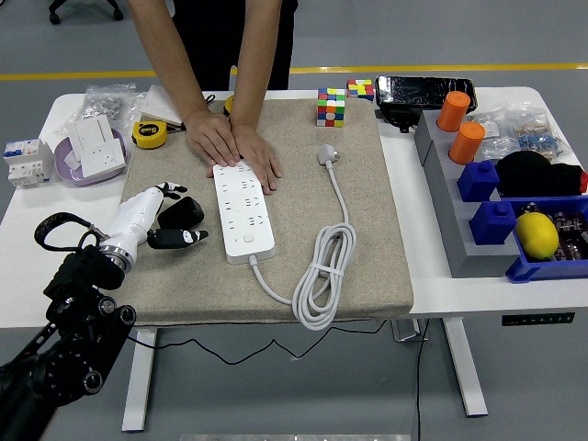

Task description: Pick up the plug,place it near the board,insert it into the board,press the button

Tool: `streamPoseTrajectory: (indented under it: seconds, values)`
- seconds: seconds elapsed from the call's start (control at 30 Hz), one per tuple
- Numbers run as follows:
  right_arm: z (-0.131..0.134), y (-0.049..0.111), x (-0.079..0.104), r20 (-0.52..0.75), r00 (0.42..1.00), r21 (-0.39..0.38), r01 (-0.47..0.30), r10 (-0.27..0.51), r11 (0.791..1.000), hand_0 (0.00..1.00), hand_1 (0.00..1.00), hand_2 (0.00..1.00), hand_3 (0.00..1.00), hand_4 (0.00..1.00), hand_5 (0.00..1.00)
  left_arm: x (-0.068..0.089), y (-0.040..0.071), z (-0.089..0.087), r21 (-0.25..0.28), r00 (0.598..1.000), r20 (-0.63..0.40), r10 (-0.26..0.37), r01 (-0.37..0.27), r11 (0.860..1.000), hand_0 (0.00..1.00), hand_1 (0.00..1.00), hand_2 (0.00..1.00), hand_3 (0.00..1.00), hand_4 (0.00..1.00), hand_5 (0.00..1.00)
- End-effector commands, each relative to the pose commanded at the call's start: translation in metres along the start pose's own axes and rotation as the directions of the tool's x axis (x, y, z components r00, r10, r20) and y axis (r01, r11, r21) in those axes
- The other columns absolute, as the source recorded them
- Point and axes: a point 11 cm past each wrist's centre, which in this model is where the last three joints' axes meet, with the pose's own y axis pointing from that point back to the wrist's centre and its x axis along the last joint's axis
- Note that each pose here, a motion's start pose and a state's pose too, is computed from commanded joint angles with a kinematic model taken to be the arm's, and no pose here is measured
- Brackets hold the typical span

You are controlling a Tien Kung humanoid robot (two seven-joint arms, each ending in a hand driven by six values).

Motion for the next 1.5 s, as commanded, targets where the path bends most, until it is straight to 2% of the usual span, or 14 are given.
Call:
streamPoseTrajectory:
  seconds: [0.07,0.27,0.3,0.43,0.47,0.87,0.9,1.07,1.1,1.13,1.27,1.3,1.33,1.5]
  values:
    - [0.000,0.000,0.000,0.000,1.000,0.000,0.000,0.000,1.000,0.817,0.746,0.742,0.758,0.998,0.803,0.000,0.000,-0.003,0.008,1.000,-0.001,0.001,-0.001,1.000,0.870,0.916,0.772,0.831,0.998,0.254]
    - [-0.001,0.000,0.000,0.000,1.000,0.002,0.000,0.000,1.000,0.819,0.746,0.742,0.758,0.998,0.802,0.001,-0.002,-0.005,0.014,1.000,-0.002,0.012,-0.012,1.000,0.870,0.916,0.772,0.831,0.998,0.254]
    - [-0.001,0.000,0.000,0.000,1.000,0.002,-0.001,0.001,1.000,0.819,0.746,0.742,0.758,0.998,0.802,0.002,-0.002,-0.005,0.015,1.000,-0.003,0.013,-0.013,1.000,0.859,0.886,0.683,0.724,0.998,0.216]
    - [-0.002,0.000,0.000,0.001,1.000,0.004,-0.001,0.001,1.000,0.819,0.746,0.742,0.758,0.998,0.802,0.003,-0.004,-0.005,0.017,1.000,-0.002,0.018,-0.018,1.000,0.859,0.886,0.683,0.724,0.998,0.216]
    - [-0.002,0.000,0.000,0.001,1.000,0.004,-0.001,0.001,1.000,0.818,0.746,0.742,0.758,0.998,0.803,0.003,-0.004,-0.005,0.017,1.000,-0.002,0.019,-0.019,1.000,0.846,0.836,0.556,0.525,0.905,0.168]
    - [-0.003,0.000,0.001,-0.001,1.000,0.006,-0.001,0.001,1.000,0.818,0.746,0.742,0.758,0.998,0.803,0.005,-0.010,-0.011,0.041,0.999,0.002,0.041,-0.041,0.998,0.828,0.804,0.502,0.486,0.848,0.163]
    - [-0.003,0.000,0.001,-0.001,1.000,0.005,-0.001,0.001,1.000,0.817,0.746,0.742,0.758,0.998,0.803,0.006,-0.011,-0.012,0.047,0.999,0.000,0.046,-0.046,0.998,0.803,0.786,0.489,0.481,0.735,0.155]
    - [-0.002,0.000,0.001,-0.004,1.000,0.002,-0.001,0.001,1.000,0.817,0.746,0.742,0.758,0.998,0.803,0.009,-0.012,-0.017,0.060,0.998,-0.005,0.063,-0.063,0.996,0.803,0.786,0.489,0.481,0.735,0.155]
    - [-0.002,0.000,0.001,-0.004,1.000,0.003,-0.001,0.001,1.000,0.818,0.745,0.741,0.758,0.998,0.804,0.010,-0.011,-0.017,0.061,0.998,-0.005,0.068,-0.067,0.996,0.772,0.763,0.475,0.468,0.545,0.126]
    - [-0.002,0.000,0.001,-0.004,1.000,0.003,-0.001,0.001,1.000,0.818,0.745,0.741,0.758,0.998,0.804,0.010,-0.011,-0.017,0.060,0.998,-0.005,0.069,-0.069,0.996,0.772,0.763,0.475,0.468,0.545,0.126]
    - [-0.003,0.000,0.001,-0.005,1.000,0.004,-0.001,0.001,1.000,0.818,0.745,0.741,0.758,0.998,0.804,0.008,-0.010,-0.012,0.041,0.998,0.001,0.070,-0.070,0.997,0.772,0.763,0.475,0.468,0.545,0.126]
    - [-0.003,0.000,0.001,-0.006,1.000,0.004,-0.001,0.001,1.000,0.817,0.746,0.742,0.758,0.998,0.802,0.008,-0.010,-0.010,0.034,0.998,0.003,0.069,-0.069,0.997,0.752,0.723,0.443,0.401,0.551,0.138]
    - [-0.003,0.000,0.001,-0.006,1.000,0.004,-0.001,0.001,1.000,0.817,0.746,0.742,0.758,0.998,0.802,0.007,-0.010,-0.008,0.027,0.998,0.005,0.069,-0.069,0.997,0.752,0.723,0.443,0.401,0.551,0.138]
    - [-0.003,0.000,0.001,-0.006,1.000,0.005,-0.001,0.001,1.000,0.817,0.744,0.742,0.758,0.998,0.803,0.005,-0.011,0.022,-0.057,0.998,0.023,0.058,-0.057,0.997,0.741,0.710,0.435,0.377,0.548,0.123]
